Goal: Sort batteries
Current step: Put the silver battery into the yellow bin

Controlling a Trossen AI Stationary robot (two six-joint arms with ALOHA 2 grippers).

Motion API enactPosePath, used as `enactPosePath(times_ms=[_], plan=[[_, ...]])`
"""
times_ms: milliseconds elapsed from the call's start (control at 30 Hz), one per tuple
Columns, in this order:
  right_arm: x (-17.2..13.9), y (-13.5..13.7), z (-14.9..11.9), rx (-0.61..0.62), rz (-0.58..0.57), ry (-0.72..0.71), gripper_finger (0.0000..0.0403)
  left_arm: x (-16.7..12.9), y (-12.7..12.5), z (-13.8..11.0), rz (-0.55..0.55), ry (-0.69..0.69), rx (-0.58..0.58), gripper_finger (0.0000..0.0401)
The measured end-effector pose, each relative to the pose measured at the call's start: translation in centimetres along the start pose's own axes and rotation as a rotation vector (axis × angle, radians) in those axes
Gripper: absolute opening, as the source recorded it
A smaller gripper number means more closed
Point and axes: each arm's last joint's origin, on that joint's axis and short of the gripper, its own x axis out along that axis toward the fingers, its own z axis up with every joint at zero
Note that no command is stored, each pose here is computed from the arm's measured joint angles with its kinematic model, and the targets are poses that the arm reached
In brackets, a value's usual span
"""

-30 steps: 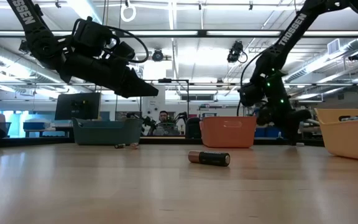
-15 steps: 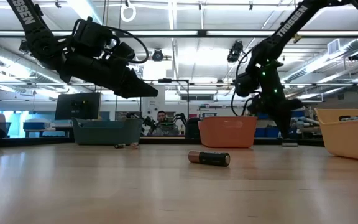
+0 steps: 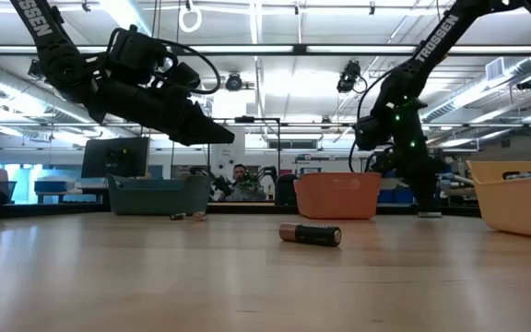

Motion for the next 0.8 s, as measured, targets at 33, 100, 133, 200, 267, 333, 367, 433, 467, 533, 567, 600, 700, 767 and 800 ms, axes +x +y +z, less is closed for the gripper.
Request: enactPosePath(times_ms=[33,100,133,200,267,333,367,433,467,533,567,600,700,767,800], plan=[[0.2,0.0,0.0,0.004,-0.006,-0.008,0.0101,0.0,0.0,0.0,0.000,0.000,0.000,0.0135],[0.6,-0.3,0.0,0.022,-0.025,-0.026,0.0107,0.0,0.0,0.0,0.000,-0.001,0.000,0.0135],[0.7,-0.4,0.0,0.029,-0.030,-0.033,0.0109,0.0,0.0,0.0,0.000,-0.001,0.000,0.0135],[0.9,-0.5,-0.2,0.035,-0.030,-0.035,0.0110,0.0,0.0,0.0,0.000,-0.001,0.000,0.0135],[1.2,-0.5,-0.3,0.032,-0.026,-0.034,0.0110,0.0,0.0,0.0,0.000,-0.001,0.000,0.0135],[1.4,-0.4,-0.5,0.034,-0.025,-0.041,0.0107,0.0,0.0,0.0,0.000,0.000,0.000,0.0135],[1.6,-0.4,-0.7,0.037,-0.025,-0.042,0.0106,0.0,0.0,0.0,0.000,-0.001,0.000,0.0135],[1.9,-0.2,-0.9,0.039,-0.025,-0.042,0.0103,0.0,0.0,0.0,0.000,-0.001,0.000,0.0135],[2.1,-0.2,-0.9,0.041,-0.020,-0.046,0.0102,0.0,0.0,0.0,0.000,-0.001,0.000,0.0135],[2.2,-0.1,-0.9,0.042,-0.016,-0.055,0.0100,0.0,0.0,0.0,0.000,-0.001,0.000,0.0135],[2.2,-0.1,-0.9,0.042,-0.013,-0.060,0.0099,0.0,0.0,0.0,0.000,-0.001,0.000,0.0135],[2.2,-0.1,-0.8,0.042,-0.009,-0.064,0.0097,0.0,0.0,0.0,0.000,-0.001,0.000,0.0135],[2.2,-0.1,-0.8,0.040,0.000,-0.073,0.0091,0.0,0.0,0.0,0.000,-0.001,-0.002,0.0135],[2.3,-0.1,-0.8,0.031,0.000,-0.073,0.0083,0.0,0.0,0.0,0.001,-0.004,-0.002,0.0135],[2.2,-0.1,-0.8,0.026,0.001,-0.075,0.0077,0.0,0.0,0.1,0.001,-0.005,-0.001,0.0135]])
